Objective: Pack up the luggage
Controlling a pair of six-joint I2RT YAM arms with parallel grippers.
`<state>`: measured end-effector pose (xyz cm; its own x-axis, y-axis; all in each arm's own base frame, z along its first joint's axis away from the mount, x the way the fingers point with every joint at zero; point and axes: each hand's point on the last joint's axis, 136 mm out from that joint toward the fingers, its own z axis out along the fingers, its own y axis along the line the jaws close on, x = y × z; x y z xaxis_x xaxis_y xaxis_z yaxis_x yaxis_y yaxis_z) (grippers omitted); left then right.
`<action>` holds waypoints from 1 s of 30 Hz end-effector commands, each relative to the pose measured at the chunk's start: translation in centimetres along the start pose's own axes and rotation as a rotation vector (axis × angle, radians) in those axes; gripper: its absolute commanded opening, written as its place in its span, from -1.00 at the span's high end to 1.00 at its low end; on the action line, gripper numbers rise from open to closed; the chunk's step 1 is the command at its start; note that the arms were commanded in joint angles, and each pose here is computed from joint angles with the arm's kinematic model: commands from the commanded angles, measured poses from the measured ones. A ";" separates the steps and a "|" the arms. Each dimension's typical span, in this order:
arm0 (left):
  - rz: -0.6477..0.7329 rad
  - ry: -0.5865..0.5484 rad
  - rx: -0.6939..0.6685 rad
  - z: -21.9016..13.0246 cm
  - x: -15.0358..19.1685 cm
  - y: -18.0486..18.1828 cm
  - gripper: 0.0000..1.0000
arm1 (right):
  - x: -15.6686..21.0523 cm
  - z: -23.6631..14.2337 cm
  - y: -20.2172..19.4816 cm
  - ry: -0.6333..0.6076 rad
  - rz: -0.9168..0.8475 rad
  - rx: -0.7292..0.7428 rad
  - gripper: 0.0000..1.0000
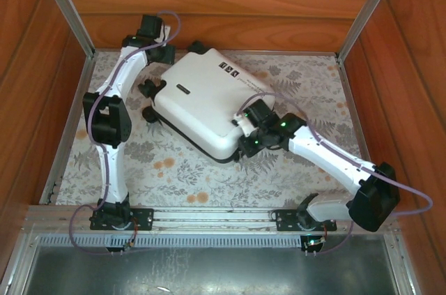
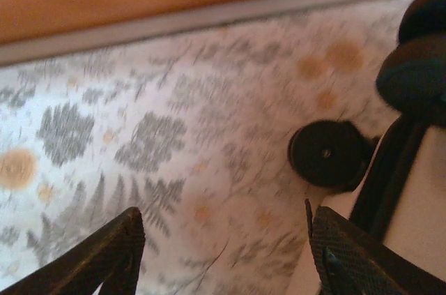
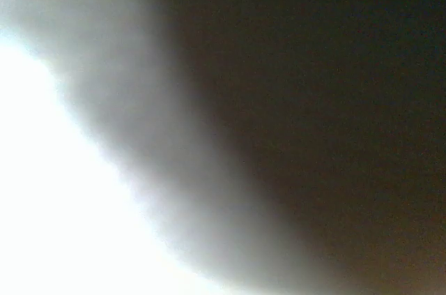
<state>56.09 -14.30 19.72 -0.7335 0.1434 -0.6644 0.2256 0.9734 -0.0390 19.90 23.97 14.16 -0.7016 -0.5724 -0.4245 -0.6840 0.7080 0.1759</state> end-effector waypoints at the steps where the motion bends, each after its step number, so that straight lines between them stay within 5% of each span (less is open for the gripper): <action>1: 0.058 -0.053 0.059 -3.2 -2.4 -6.5 -0.35 | -6.9 -1.4 1.7 -0.285 0.022 -0.036 0.43; 5: 0.016 -0.292 -0.273 -11.2 -9.0 -0.1 -0.45 | -6.2 -4.1 -1.5 -0.319 0.120 0.146 0.38; 9: -0.081 -0.411 -0.481 -19.7 -10.2 5.6 -0.51 | -5.2 -6.5 -3.3 -0.366 0.174 0.212 0.29; 13: -0.208 -0.394 -0.464 -24.0 -4.3 7.2 -0.53 | -4.5 -6.1 -2.5 -0.410 0.122 0.144 0.12; 18: -0.366 -0.384 -0.294 -22.8 7.5 5.6 -0.54 | -1.9 -2.3 -0.5 -0.418 0.088 -0.001 -0.08; 23: -0.537 -0.327 -0.349 -21.7 17.3 7.1 -0.55 | 0.1 0.8 0.5 -0.424 0.098 -0.039 -0.13; 30: -0.603 -0.211 -0.373 -19.7 20.3 7.3 -0.55 | 0.2 2.7 2.3 -0.442 0.037 -0.046 -0.21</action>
<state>29.47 -0.66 19.82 -0.5549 -0.3624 -0.7488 -0.3990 0.9058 -0.1426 18.00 24.90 10.81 -0.6229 -0.3579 -0.6957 -0.6624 0.7144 0.2255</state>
